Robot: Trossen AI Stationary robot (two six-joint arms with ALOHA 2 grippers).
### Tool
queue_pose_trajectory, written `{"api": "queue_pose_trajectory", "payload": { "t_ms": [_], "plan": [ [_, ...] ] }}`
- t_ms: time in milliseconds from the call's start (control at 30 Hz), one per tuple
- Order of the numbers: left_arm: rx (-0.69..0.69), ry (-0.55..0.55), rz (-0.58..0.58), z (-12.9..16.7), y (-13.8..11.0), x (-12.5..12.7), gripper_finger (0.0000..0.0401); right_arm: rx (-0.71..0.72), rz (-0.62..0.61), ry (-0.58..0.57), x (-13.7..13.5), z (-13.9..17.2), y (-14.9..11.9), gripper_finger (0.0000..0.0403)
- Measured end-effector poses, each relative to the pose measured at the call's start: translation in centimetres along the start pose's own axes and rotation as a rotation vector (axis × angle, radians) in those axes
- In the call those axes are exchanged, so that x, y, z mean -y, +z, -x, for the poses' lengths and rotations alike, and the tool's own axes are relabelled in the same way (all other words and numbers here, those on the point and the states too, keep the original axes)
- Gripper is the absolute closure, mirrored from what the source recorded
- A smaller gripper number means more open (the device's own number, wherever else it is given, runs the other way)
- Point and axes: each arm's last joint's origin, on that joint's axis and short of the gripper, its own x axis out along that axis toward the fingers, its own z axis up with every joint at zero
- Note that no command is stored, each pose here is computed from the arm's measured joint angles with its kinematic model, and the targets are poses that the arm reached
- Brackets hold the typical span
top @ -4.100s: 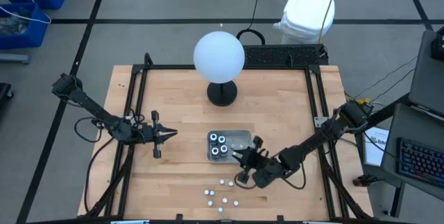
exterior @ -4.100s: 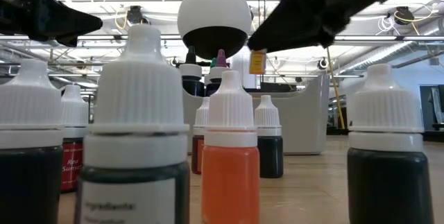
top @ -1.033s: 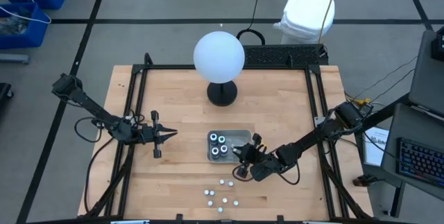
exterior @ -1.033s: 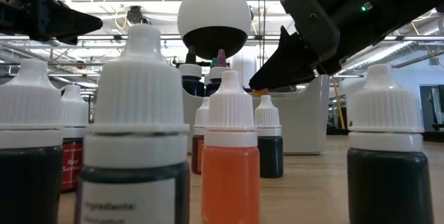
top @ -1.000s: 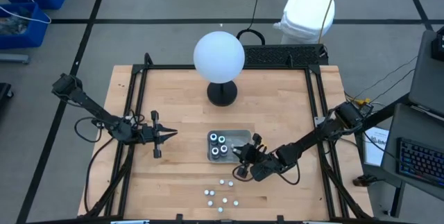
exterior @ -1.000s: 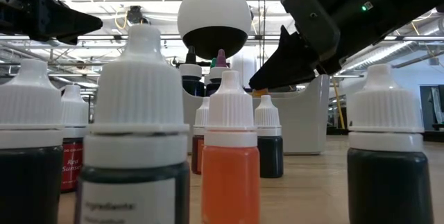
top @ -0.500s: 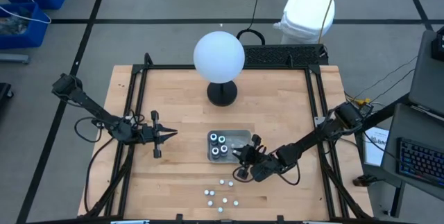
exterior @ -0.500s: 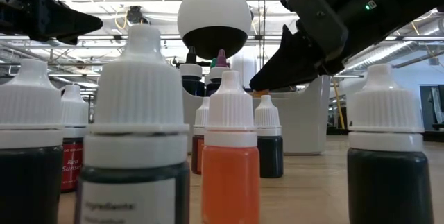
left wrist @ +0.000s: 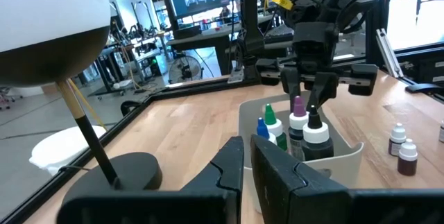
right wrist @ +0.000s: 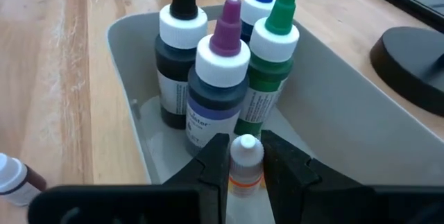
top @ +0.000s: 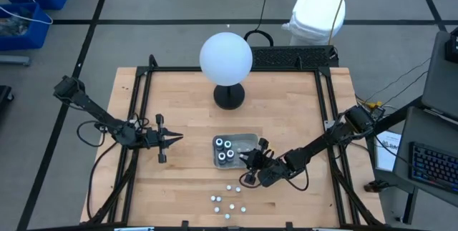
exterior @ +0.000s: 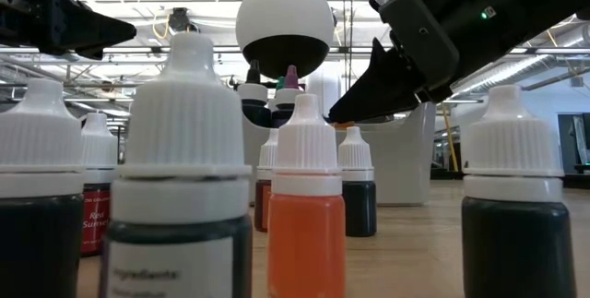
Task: Pick & Place food coloring
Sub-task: Put the small orange food coloring bottle into the gray bin
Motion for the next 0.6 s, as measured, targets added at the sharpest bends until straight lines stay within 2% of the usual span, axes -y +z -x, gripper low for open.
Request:
{"api": "queue_pose_trajectory", "payload": {
  "t_ms": [600],
  "plan": [
    [0.000, 0.000, 0.000, 0.00, 0.00, 0.00, 0.0364, 0.011, 0.066, 0.037, -0.25, 0.00, 0.15, 0.0344]
  ]
}}
